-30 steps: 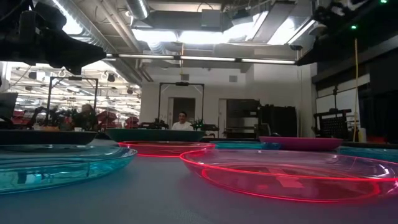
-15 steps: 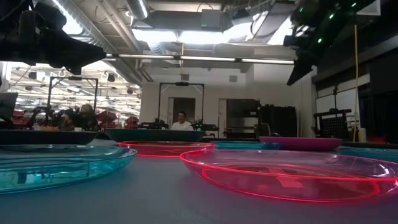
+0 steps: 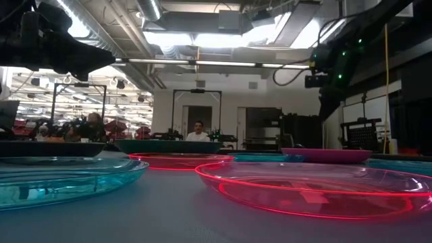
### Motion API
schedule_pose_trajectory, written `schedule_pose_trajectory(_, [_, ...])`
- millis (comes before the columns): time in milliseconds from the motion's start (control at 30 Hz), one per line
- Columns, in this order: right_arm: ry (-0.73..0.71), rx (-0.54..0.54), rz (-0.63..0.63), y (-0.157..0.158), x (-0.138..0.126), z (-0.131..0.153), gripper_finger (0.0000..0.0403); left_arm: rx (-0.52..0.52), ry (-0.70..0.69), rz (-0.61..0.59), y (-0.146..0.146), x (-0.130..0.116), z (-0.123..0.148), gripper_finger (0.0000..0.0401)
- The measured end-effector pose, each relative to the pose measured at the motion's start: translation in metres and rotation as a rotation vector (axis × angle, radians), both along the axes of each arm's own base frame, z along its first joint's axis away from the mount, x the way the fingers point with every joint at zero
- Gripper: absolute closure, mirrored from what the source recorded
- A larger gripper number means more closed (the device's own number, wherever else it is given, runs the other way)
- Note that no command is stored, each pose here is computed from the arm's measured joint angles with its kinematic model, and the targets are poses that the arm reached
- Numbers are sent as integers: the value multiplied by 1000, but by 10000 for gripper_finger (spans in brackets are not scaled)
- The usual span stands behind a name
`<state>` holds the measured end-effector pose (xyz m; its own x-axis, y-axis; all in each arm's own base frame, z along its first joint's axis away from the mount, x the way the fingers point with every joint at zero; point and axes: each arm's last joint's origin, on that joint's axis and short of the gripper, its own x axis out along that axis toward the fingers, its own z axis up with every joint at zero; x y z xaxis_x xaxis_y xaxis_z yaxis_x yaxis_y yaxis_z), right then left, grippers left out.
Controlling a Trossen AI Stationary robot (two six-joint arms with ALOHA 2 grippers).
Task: Stack plastic plates
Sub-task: Stack the top right pink plate on the green plate
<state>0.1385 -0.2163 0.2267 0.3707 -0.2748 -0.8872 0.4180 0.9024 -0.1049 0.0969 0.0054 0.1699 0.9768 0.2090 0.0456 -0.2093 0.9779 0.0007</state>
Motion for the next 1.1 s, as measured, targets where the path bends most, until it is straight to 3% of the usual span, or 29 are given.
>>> schedule_pose_trajectory(867, [106,221,41,-26,-2,-60,267,0,0,0,0,0,0,307])
schedule_pose_trajectory(1100, [106,236,42,-26,-2,-64,267,0,0,0,0,0,0,307])
